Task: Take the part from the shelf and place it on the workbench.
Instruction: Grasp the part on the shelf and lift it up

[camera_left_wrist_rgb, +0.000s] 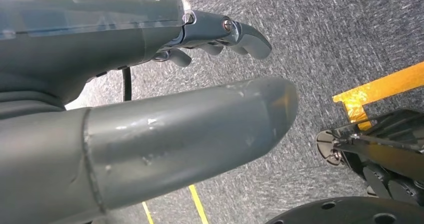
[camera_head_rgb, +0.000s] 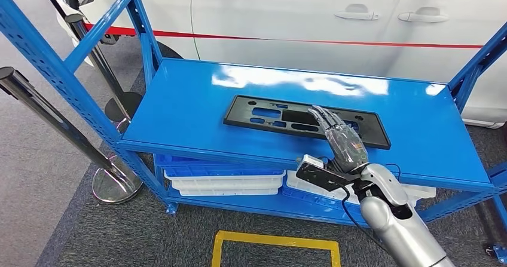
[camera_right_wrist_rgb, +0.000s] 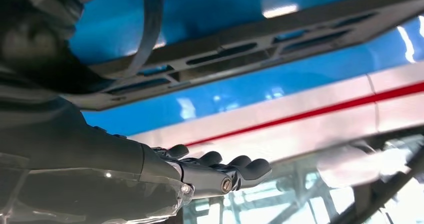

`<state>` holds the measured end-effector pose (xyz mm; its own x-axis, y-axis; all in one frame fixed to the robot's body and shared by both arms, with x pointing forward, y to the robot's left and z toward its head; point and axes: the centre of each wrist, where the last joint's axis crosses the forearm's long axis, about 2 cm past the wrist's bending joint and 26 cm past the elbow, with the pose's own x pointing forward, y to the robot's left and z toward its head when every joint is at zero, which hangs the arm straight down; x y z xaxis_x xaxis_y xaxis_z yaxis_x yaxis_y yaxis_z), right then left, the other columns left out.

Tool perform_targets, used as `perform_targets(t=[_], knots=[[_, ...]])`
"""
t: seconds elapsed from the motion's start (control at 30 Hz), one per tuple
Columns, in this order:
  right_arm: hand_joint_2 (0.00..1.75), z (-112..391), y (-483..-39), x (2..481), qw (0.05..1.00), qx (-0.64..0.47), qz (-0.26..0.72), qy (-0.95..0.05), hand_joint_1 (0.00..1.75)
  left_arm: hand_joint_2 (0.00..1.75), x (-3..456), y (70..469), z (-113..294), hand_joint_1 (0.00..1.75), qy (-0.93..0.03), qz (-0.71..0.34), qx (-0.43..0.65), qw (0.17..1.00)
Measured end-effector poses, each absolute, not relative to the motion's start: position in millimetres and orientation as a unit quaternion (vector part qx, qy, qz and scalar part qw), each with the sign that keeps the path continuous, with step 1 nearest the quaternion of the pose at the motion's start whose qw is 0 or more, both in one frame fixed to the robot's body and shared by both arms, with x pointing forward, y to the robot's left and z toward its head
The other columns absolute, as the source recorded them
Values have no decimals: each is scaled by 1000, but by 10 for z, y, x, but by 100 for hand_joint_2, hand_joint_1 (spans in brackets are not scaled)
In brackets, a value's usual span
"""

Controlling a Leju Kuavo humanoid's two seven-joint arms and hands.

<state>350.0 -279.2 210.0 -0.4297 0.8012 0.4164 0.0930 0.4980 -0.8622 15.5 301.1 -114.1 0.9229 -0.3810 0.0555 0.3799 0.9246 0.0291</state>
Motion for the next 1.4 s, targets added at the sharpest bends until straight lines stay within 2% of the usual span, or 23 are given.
perform_targets(t=[0.27,0.57,1.4], knots=[[175,1968,-2841,3629,456,-337,427,-704,0,0,160,2991,-1141,0,-43,-193,9,980],[175,2209,-2796,3823,441,-387,442,-678,0,0,271,2899,-1133,0,-77,-197,5,977],[175,1850,-2881,3952,465,-438,471,-608,0,0,287,2840,-1131,0,-81,-205,1,976]])
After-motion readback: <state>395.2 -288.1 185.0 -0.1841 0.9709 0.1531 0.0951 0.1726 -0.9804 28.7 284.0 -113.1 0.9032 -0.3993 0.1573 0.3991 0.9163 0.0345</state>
